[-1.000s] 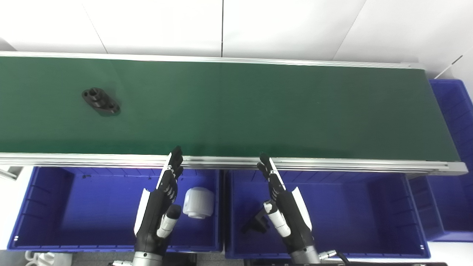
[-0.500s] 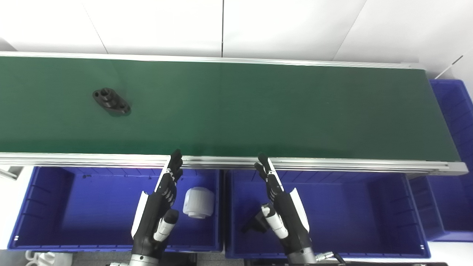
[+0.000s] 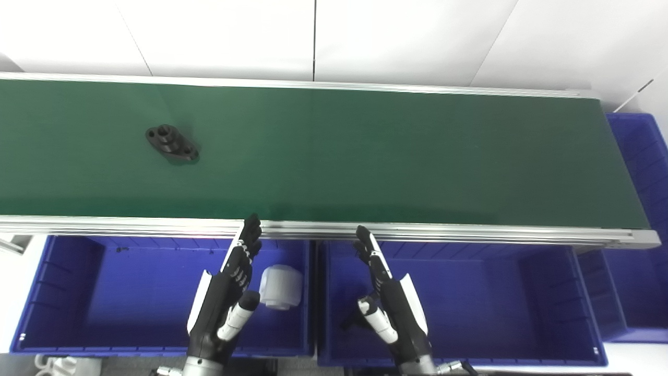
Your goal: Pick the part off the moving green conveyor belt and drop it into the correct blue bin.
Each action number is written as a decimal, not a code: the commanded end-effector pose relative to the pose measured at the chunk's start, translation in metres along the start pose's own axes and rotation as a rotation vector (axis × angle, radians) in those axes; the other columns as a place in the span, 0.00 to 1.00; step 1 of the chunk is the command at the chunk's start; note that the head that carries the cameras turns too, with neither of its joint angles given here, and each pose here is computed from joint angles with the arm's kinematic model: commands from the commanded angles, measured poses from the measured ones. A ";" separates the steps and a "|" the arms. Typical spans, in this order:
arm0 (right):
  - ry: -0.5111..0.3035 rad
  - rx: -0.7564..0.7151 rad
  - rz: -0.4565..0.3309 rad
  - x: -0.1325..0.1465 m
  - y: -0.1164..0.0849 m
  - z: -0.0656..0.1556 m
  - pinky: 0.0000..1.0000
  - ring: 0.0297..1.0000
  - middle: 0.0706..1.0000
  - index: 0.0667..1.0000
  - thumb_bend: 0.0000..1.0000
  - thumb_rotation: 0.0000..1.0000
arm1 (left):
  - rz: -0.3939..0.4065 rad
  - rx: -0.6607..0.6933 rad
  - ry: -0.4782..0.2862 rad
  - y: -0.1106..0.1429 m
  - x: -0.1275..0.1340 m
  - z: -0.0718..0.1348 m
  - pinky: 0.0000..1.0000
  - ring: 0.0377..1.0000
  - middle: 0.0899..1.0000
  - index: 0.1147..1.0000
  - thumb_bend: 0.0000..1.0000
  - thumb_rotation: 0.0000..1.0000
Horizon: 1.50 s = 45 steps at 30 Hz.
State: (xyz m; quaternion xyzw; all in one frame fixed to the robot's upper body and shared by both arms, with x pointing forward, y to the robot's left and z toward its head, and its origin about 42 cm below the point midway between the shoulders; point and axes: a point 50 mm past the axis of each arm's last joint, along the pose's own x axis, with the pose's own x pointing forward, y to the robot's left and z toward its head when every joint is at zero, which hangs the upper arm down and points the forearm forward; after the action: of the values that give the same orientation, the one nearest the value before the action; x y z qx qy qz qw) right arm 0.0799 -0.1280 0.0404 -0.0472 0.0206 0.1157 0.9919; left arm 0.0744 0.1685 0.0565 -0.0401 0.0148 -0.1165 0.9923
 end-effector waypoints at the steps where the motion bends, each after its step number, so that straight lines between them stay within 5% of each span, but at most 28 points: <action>1: -0.070 0.018 -0.013 0.000 -0.001 0.006 0.94 0.94 0.97 1.00 0.89 0.99 | -0.002 0.001 -0.064 -0.001 0.003 0.006 1.00 1.00 1.00 1.00 0.70 0.83; 12: -0.045 0.019 -0.023 -0.003 -0.007 -0.003 0.94 0.93 0.97 1.00 0.90 0.97 | 0.003 0.031 -0.035 -0.010 0.004 -0.004 1.00 1.00 1.00 1.00 0.83 0.85; 17: -0.042 -0.010 -0.051 -0.001 -0.008 -0.008 0.89 0.92 0.95 1.00 0.91 0.98 | -0.001 0.027 -0.031 -0.009 0.006 -0.007 1.00 1.00 1.00 1.00 0.78 0.84; 30: -0.043 -0.002 -0.054 -0.006 -0.021 -0.007 0.92 0.93 0.94 1.00 0.90 0.94 | 0.008 0.033 -0.034 -0.023 0.009 -0.007 1.00 1.00 1.00 1.00 0.84 0.85; 45: -0.049 -0.035 -0.062 -0.012 -0.029 -0.006 0.87 0.91 0.94 1.00 0.78 0.81 | 0.016 0.020 -0.039 -0.031 0.010 -0.003 1.00 1.00 1.00 1.00 0.86 0.84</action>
State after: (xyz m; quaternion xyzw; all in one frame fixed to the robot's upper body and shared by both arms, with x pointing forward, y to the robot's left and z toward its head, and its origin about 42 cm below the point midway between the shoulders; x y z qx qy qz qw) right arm 0.0742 -0.1605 0.0248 -0.0712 0.0374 0.0904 0.9926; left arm 0.0765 0.1393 0.0452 -0.0257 0.0241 -0.1116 0.9931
